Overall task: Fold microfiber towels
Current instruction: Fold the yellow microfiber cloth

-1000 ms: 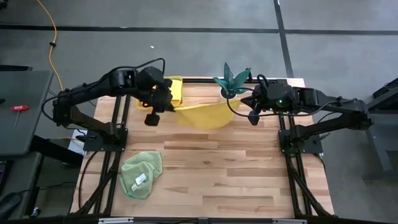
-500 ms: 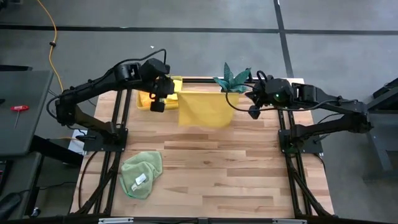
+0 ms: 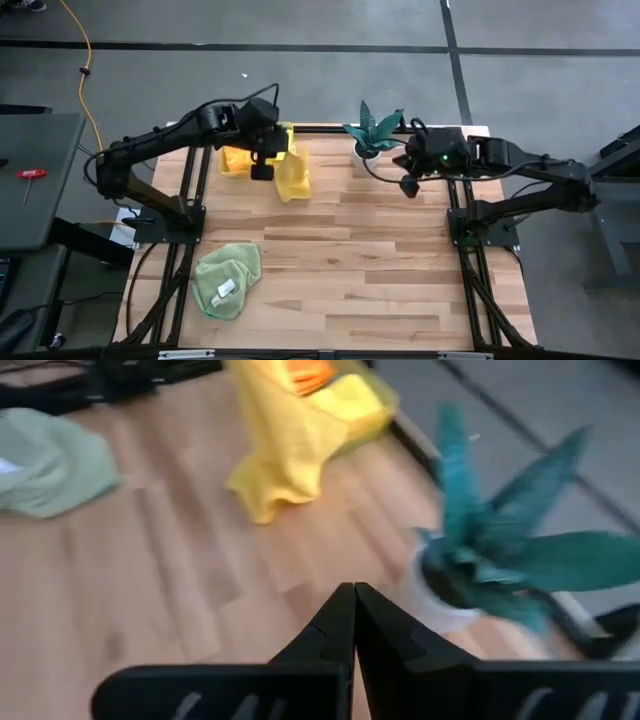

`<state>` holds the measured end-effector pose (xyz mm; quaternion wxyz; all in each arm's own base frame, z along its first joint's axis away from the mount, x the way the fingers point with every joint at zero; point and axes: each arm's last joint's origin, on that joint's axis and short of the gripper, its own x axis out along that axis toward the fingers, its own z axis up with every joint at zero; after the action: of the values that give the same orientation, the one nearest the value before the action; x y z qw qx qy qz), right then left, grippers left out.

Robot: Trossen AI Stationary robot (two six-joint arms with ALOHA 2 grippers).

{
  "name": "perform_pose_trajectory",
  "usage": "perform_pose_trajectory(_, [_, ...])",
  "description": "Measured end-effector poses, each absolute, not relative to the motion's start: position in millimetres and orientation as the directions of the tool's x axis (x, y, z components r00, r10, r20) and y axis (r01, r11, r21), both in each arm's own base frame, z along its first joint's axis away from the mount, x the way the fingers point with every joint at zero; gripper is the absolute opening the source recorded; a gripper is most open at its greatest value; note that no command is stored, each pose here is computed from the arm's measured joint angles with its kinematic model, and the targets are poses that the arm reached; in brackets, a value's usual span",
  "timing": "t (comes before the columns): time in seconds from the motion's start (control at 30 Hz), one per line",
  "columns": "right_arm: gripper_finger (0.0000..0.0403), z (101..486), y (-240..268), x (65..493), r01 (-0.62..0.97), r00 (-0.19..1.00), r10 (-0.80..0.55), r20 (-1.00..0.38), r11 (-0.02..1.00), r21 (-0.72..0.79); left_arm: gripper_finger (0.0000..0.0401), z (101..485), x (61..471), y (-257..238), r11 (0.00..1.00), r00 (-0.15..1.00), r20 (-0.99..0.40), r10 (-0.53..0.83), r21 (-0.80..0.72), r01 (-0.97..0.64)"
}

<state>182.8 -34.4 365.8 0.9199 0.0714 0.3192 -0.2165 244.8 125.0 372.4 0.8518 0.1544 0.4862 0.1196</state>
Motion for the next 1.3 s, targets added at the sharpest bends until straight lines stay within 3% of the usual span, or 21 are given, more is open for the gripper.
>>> perform_pose_trajectory(0.33, [0.0, 358, -18, 200, 0.37, 0.715, -0.272, -0.644, 0.929, 0.018, 0.0, 372, 269, 54, 0.93, 0.578, -0.798, 0.172, 0.325, 0.172])
perform_pose_trajectory(0.47, [0.0013, 349, -16, 217, 0.333, 0.706, -0.227, -0.671, 0.942, 0.031, 0.0, 372, 272, 33, 0.934, 0.588, -0.797, 0.139, 0.303, 0.19])
perform_pose_trajectory(0.87, [0.0159, 260, 3, 292, 0.037, 0.529, 0.063, -0.846, 0.995, 0.097, 0.0, 369, 277, 24, 0.953, 0.56, -0.788, 0.255, 0.304, -0.005])
perform_pose_trajectory(0.97, [0.0168, 228, 11, 294, 0.031, 0.577, 0.133, -0.806, 0.982, 0.184, 0.0, 369, 277, 25, 0.952, 0.558, -0.786, 0.267, 0.306, -0.025])
perform_pose_trajectory(1.1, [0.017, 193, 20, 289, 0.123, 0.677, 0.131, -0.724, 0.95, 0.287, 0.0, 369, 277, 25, 0.954, 0.558, -0.786, 0.267, 0.299, -0.035])
perform_pose_trajectory(1.2, [0.017, 179, 30, 291, 0.187, 0.765, 0.066, -0.641, 0.929, 0.319, 0.0, 369, 277, 26, 0.956, 0.558, -0.785, 0.268, 0.29, -0.05])
perform_pose_trajectory(1.3, [0.017, 165, 37, 295, 0.23, 0.785, -0.025, -0.619, 0.94, 0.254, 0.0, 369, 277, 26, 0.959, 0.558, -0.786, 0.267, 0.276, -0.07])
